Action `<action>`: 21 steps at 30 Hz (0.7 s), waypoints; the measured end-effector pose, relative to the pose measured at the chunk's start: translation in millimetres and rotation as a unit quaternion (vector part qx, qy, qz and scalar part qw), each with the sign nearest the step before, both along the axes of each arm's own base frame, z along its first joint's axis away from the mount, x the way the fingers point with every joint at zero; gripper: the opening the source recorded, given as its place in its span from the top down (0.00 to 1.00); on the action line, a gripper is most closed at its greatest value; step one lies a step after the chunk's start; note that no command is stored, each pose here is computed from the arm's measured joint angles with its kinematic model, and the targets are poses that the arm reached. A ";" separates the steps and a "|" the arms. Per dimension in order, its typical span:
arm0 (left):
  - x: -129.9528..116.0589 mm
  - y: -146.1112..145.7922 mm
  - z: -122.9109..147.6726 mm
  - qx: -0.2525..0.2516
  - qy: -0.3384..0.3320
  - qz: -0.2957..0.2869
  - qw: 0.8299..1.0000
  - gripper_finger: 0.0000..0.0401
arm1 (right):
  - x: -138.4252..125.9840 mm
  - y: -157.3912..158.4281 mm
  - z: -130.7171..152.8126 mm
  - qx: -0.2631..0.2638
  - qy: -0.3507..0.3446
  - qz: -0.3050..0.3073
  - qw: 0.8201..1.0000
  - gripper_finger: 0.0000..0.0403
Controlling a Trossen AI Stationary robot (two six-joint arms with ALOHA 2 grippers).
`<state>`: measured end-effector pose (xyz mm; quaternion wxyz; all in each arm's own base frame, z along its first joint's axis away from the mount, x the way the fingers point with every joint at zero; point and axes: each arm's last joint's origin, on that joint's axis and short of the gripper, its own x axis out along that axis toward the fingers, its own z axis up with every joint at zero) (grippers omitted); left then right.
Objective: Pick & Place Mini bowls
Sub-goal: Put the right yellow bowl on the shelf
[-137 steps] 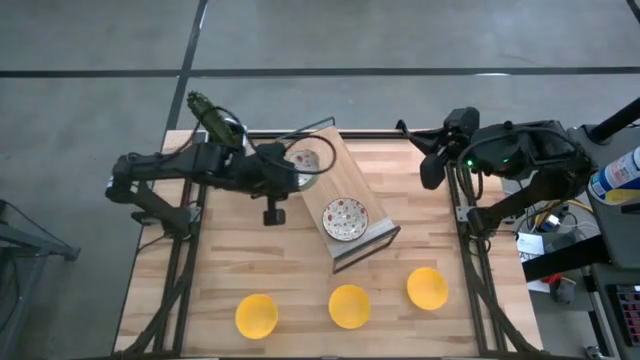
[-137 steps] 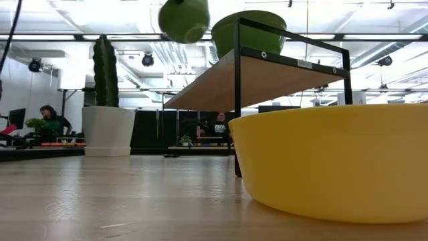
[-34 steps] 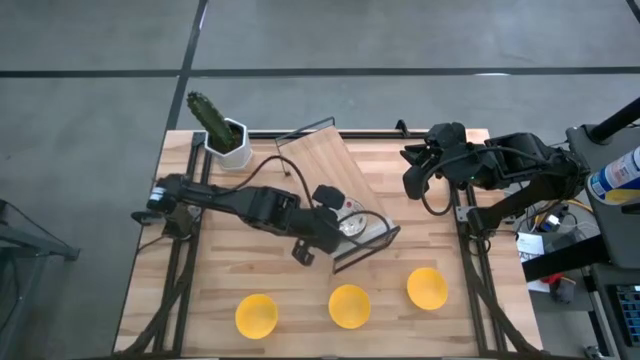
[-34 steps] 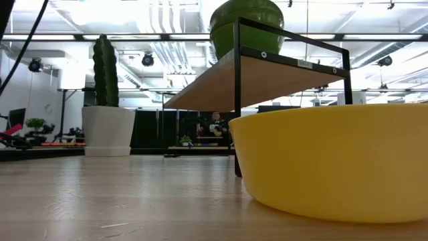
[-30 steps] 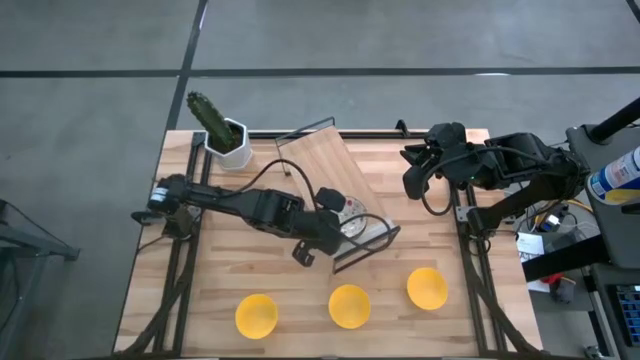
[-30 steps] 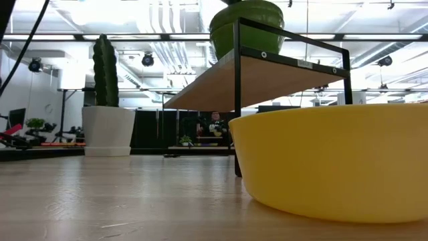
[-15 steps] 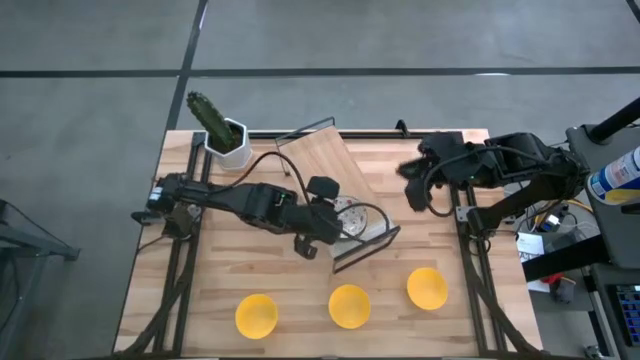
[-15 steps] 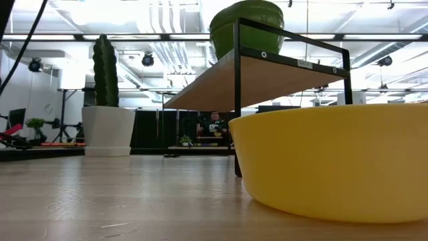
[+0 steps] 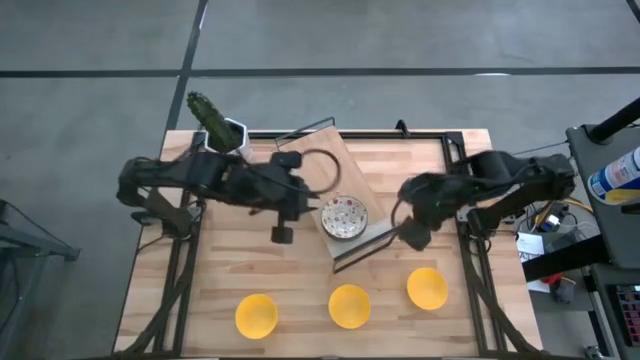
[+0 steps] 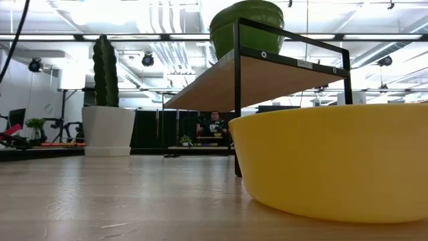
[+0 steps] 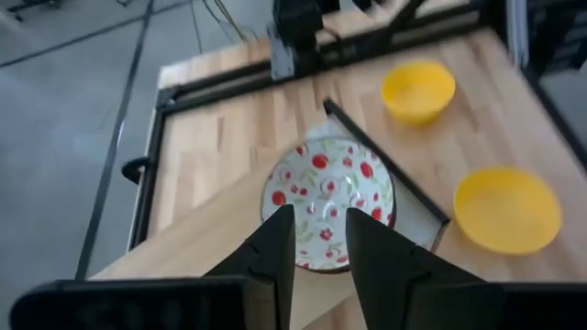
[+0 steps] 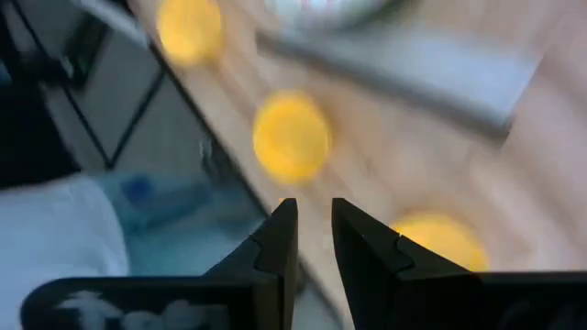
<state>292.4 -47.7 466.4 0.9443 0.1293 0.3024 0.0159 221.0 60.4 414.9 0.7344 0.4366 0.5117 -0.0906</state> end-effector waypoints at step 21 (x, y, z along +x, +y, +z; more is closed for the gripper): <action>-51.4 9.6 36.0 -0.063 -0.091 0.023 0.994 0.76 | -9.9 52.5 -124.8 -0.040 0.259 0.067 0.963 0.83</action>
